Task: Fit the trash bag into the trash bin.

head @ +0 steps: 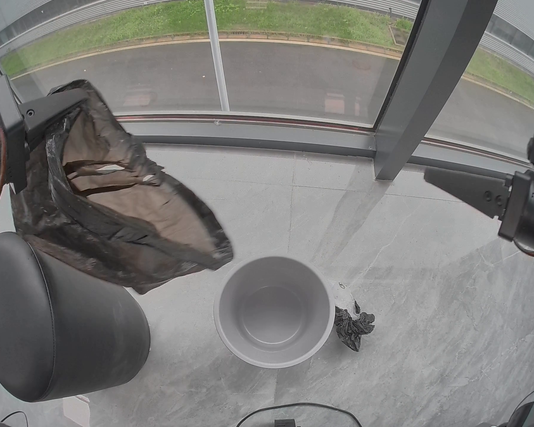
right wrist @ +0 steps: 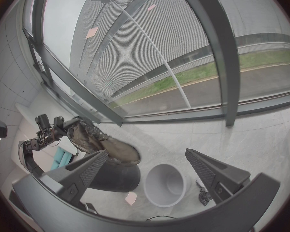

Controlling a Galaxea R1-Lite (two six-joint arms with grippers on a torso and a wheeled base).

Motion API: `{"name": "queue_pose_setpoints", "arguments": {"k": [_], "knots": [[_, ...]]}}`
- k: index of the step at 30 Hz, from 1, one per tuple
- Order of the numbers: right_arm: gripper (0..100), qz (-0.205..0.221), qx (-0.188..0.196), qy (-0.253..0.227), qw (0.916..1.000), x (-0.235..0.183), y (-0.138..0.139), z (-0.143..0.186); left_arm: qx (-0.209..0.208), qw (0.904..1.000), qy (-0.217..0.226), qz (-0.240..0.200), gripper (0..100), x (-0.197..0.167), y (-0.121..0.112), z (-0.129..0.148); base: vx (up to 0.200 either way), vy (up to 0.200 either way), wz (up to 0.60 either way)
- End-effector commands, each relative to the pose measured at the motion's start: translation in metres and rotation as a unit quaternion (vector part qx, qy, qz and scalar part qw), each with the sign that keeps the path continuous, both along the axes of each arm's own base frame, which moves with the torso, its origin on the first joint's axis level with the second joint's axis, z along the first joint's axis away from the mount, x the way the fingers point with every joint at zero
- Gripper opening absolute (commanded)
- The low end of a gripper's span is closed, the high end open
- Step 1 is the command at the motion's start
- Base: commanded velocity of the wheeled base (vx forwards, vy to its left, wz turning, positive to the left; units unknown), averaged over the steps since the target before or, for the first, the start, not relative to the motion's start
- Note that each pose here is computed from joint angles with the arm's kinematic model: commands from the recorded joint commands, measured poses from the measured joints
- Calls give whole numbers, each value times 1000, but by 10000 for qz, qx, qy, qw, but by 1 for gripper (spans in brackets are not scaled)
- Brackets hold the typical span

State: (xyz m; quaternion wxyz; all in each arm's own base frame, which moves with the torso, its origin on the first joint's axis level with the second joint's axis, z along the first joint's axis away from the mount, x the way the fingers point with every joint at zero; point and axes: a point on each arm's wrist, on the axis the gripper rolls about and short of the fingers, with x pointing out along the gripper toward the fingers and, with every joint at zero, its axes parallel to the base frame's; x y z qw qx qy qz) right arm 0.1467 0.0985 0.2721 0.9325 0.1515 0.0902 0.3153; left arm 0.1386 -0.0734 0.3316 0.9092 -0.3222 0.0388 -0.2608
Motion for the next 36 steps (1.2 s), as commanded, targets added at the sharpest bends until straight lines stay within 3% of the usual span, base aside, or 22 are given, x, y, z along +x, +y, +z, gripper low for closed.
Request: {"name": "queue_pose_setpoints", "arguments": {"k": [1,3,6,15,27,36], "knots": [[100,708,-386,564,9951,20,59,-31,-567,9866,308,-1500,0,-20,-5,11,0,0,0],[100,814,-532,692,9929,20,72,-41,-752,9804,437,-1769,0,-23,-4,12,0,0,0],[100,787,-687,788,9914,27,83,-51,-858,9777,545,-1835,0,-23,-5,12,0,0,0],[100,841,-542,558,9934,44,106,-64,-839,9681,680,-2260,0,-25,-6,1,0,0,0],[100,1380,-806,736,9844,23,129,-81,-935,9639,717,-2387,0,-25,-8,2,0,0,0],[100,1447,-1406,916,9751,16,161,-117,-1012,9619,738,-2430,0,-26,-8,4,0,0,0]]}}
